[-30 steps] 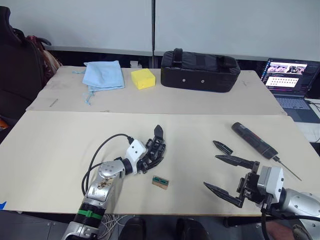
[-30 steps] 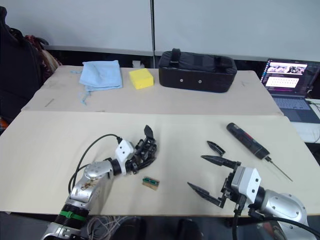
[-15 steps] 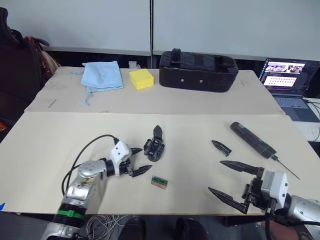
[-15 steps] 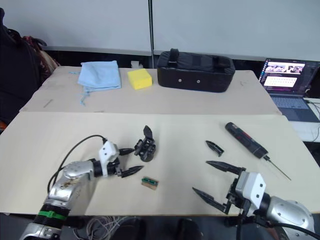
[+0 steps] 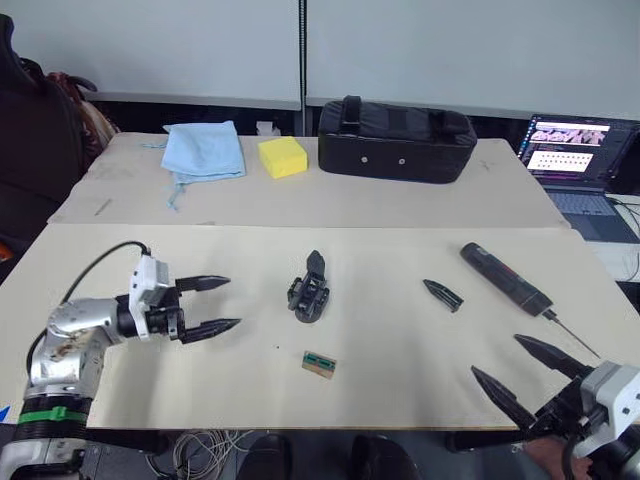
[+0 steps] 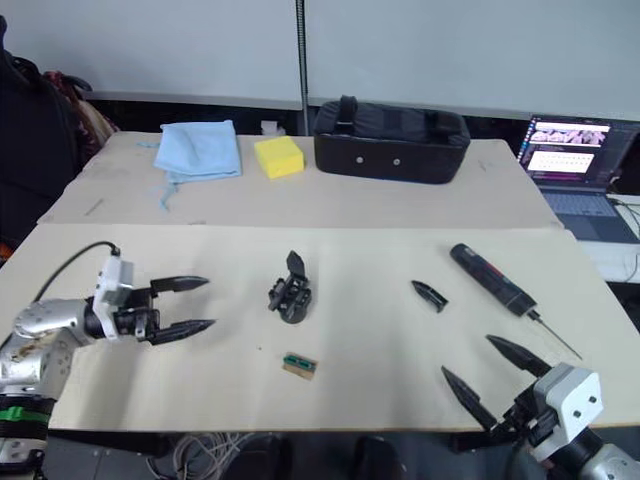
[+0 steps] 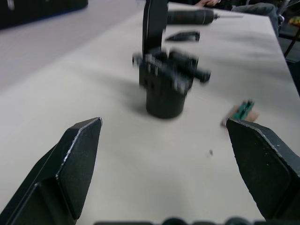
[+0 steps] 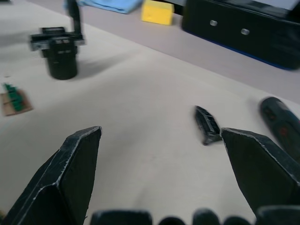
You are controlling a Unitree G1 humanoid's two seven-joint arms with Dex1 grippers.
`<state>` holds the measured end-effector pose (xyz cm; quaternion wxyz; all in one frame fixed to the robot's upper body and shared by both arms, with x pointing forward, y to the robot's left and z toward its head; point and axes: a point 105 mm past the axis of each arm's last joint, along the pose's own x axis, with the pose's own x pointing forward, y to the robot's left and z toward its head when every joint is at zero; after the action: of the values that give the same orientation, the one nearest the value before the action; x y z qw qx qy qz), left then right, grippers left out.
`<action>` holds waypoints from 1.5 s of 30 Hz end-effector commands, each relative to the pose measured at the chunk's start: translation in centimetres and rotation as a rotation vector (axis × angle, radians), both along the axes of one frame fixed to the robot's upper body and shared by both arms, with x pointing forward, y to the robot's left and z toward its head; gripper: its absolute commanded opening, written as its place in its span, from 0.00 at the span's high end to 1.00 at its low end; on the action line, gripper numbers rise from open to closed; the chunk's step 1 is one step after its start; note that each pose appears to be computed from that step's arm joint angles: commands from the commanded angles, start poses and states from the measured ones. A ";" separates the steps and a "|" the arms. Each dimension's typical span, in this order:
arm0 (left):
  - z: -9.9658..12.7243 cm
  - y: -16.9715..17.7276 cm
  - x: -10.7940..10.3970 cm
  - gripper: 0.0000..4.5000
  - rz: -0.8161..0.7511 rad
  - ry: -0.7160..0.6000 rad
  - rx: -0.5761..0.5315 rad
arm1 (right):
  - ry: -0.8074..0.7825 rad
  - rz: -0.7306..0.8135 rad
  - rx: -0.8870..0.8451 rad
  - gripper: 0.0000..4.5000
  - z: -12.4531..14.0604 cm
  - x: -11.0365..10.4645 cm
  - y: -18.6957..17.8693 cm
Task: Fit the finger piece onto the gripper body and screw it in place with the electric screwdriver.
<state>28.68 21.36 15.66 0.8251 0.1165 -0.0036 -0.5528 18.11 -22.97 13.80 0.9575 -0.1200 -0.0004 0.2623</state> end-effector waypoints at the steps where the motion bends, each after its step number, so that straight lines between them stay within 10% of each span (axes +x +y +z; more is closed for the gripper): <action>1: 2.7 -1.1 -0.6 0.00 -0.055 -0.078 -0.014 | 0.104 0.051 -0.006 0.00 1.4 1.6 0.7; 17: 4.0 -5.4 -1.0 0.00 -0.130 -0.080 -0.092 | 0.612 -0.024 -0.332 0.00 0.9 15.6 -3.2; 29: 3.3 -5.2 -1.8 0.00 -0.113 -0.044 -0.085 | 0.774 0.082 -0.482 0.00 -3.3 17.2 -1.6; 39: 3.6 -4.9 -1.9 0.00 -0.090 -0.025 -0.123 | 0.687 0.108 -0.430 0.73 -2.5 17.3 -0.1; 45: 6.8 -6.2 -0.3 0.00 0.017 -0.013 -0.338 | 0.282 0.150 -0.324 0.75 3.6 16.6 1.9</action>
<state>28.29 15.75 20.38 0.8327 -0.0017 -0.0689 -0.5494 34.32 -22.20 12.16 0.8690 -0.2089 0.2859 0.3457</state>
